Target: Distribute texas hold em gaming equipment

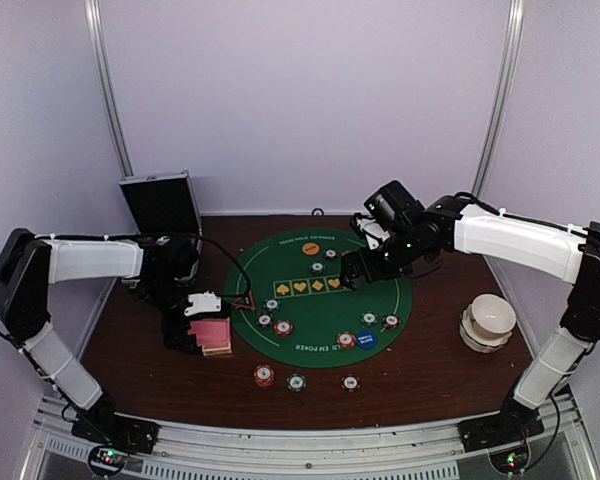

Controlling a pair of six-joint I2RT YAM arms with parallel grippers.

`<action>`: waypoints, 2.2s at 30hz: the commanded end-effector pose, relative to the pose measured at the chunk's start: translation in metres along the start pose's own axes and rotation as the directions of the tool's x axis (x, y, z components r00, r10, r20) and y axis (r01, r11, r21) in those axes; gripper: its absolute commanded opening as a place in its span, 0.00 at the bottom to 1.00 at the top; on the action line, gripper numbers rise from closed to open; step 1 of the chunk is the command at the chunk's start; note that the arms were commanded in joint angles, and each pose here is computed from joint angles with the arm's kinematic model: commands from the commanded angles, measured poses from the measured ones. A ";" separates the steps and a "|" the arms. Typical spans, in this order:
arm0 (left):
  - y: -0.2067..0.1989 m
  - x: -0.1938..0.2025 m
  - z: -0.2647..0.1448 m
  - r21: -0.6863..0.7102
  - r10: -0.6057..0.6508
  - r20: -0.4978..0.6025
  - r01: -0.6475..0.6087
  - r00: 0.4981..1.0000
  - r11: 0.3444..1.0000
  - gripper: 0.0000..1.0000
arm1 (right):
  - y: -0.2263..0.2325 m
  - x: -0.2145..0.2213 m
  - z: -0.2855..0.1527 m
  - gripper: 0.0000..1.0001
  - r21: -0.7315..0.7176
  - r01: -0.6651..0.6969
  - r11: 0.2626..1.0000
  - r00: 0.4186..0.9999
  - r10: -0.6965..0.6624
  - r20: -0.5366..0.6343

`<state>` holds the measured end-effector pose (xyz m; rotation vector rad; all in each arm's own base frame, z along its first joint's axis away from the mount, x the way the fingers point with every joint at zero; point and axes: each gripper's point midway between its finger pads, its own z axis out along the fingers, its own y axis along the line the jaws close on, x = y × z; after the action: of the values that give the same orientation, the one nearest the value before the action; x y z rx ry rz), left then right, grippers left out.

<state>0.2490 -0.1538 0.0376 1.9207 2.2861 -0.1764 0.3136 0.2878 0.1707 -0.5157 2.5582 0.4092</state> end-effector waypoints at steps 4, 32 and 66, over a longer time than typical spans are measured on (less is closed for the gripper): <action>0.006 -0.001 0.008 -0.019 0.020 -0.004 -0.020 1.000 1.000 0.98 | 0.011 -0.014 -0.022 1.00 -0.034 0.006 0.999 0.999 -0.005 0.051; 0.004 0.004 0.026 -0.017 0.040 -0.014 -0.040 0.999 0.999 0.98 | 0.015 -0.014 -0.022 0.97 -0.047 0.015 0.999 0.999 -0.012 0.045; 0.014 0.001 0.021 -0.110 0.044 -0.011 -0.045 0.999 0.993 0.29 | 0.027 -0.010 -0.020 0.84 -0.117 0.018 0.993 1.000 -0.015 0.023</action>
<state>0.2573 -0.1520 0.0149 1.9418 2.2409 -0.0810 0.3044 0.2989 0.1786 -0.5577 2.5626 0.5008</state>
